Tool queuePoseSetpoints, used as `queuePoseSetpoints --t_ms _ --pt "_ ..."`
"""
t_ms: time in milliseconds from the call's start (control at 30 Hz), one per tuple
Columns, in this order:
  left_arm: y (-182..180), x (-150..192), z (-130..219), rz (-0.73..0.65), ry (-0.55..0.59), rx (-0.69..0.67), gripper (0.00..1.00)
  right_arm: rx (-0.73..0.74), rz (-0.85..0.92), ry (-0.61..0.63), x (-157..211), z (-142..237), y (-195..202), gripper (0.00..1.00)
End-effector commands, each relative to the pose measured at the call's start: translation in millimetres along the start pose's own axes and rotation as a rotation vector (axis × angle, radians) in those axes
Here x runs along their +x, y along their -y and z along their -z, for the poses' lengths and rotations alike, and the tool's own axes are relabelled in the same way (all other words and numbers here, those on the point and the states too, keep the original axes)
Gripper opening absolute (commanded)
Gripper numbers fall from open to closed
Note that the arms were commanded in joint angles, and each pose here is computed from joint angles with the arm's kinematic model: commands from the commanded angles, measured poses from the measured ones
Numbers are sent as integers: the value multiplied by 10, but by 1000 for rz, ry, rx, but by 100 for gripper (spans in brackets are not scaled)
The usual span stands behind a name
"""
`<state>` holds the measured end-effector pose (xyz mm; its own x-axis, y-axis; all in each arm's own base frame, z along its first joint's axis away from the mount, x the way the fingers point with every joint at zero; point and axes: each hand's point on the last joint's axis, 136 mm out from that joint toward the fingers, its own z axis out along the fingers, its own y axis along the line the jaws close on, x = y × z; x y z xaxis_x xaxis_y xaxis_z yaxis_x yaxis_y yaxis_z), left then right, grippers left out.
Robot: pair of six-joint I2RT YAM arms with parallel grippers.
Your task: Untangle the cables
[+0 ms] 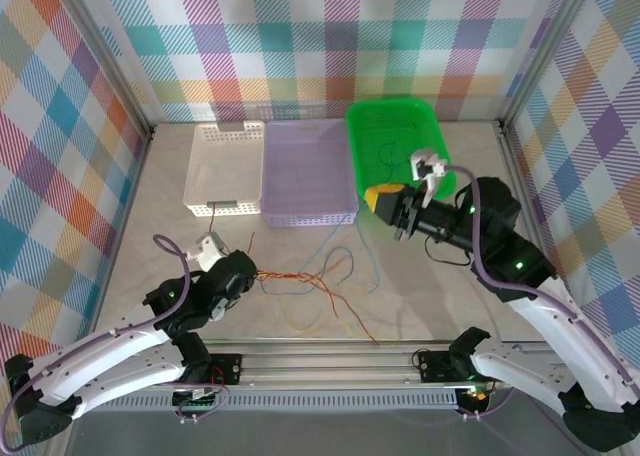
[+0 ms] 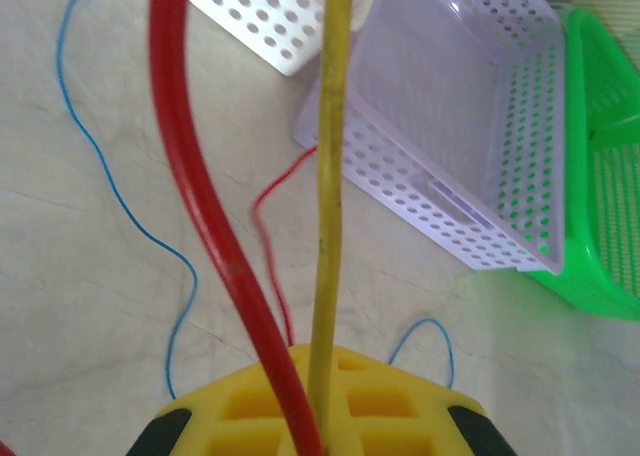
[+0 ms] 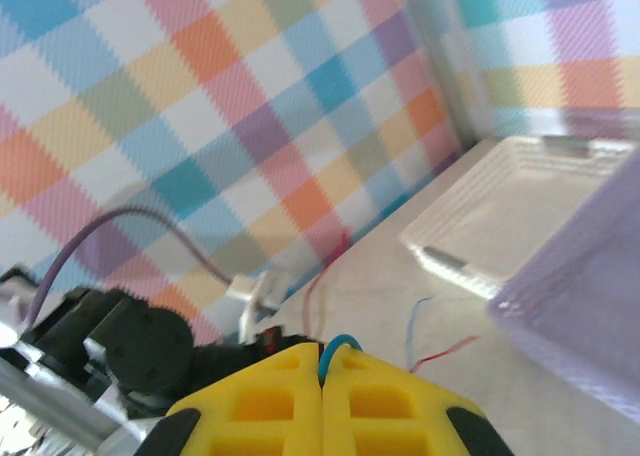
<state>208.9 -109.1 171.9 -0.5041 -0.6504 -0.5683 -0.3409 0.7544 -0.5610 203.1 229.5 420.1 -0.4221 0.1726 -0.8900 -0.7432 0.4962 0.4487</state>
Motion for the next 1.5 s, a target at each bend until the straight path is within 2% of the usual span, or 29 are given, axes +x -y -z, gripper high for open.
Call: queuePoseSetpoints --t_ms 0,333,533,767,1100,1467 --pt "-117 -67 -7 -102 -11 -53 0 38 23 -11 -213 101 49 0" --pt "-372 -234 -60 -161 11 -142 0 323 -23 110 -977 486 573 0" --pt "-491 -279 -83 -142 10 -159 0 339 -50 133 -1197 558 649 0" --pt "-348 -302 -113 -95 -3 -114 0 308 -78 79 -1212 324 807 0" --pt "144 -525 126 -26 13 67 0 333 -103 0 -1144 -225 1490 0" --pt "433 -685 386 -7 16 184 0 389 -141 -62 -1058 -705 2301 0"
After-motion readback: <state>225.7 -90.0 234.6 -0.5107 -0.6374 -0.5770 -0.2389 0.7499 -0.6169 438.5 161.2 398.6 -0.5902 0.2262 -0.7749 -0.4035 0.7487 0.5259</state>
